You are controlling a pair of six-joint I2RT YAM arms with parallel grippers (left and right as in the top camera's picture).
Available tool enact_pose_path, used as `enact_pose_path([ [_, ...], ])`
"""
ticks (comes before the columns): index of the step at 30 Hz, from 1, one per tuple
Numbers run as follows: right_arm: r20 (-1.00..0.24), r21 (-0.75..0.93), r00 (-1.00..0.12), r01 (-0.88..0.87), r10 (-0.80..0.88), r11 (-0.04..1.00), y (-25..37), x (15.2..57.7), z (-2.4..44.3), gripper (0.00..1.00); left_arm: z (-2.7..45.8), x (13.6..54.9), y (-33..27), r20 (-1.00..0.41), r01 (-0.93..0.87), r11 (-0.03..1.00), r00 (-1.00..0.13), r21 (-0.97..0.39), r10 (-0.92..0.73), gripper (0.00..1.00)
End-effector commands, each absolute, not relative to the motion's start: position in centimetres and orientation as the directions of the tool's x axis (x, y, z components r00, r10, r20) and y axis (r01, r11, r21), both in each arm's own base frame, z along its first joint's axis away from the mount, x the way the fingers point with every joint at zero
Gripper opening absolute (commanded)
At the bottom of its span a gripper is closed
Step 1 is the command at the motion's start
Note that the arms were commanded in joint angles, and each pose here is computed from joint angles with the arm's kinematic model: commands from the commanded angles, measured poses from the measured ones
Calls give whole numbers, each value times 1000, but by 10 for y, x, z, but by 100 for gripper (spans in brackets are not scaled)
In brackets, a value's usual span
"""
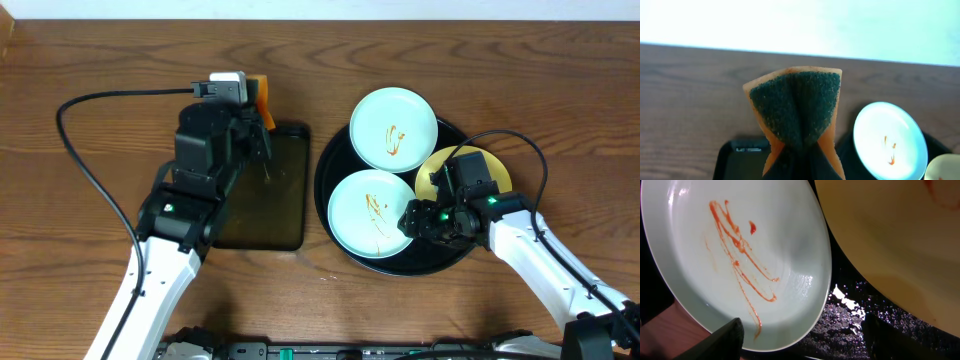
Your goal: Clean dirty plates on tray and stack at the side
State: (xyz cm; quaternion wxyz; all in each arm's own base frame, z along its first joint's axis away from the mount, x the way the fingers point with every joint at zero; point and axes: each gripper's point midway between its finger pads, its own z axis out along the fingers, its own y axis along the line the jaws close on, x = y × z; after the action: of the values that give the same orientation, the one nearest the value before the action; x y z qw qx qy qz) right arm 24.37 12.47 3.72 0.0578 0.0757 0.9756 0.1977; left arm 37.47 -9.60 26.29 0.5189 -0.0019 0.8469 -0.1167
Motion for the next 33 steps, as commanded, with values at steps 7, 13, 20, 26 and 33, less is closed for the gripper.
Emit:
enact_pose_path([
  [7,-69,385,-982,135,174,913,125,240,33,74,309,372,-92,-938,146,975,-328,-170,-114,9],
  [13,-69,385,-982,135,174,913,125,240,33,75,317,374,-93,-947,151,974,-298,-171,-120,7],
  [20,-74,380,-982,135,176,915,124,241,33,74,306,379,-94,-938,146,975,-328,-168,-112,8],
  [26,-73,380,-982,135,176,915,124,241,33,75,254,387,-97,-875,113,981,-477,-160,-88,8],
  [33,-73,380,-982,135,175,915,124,241,33,75,156,378,-97,-660,-28,977,-733,-213,-165,8],
])
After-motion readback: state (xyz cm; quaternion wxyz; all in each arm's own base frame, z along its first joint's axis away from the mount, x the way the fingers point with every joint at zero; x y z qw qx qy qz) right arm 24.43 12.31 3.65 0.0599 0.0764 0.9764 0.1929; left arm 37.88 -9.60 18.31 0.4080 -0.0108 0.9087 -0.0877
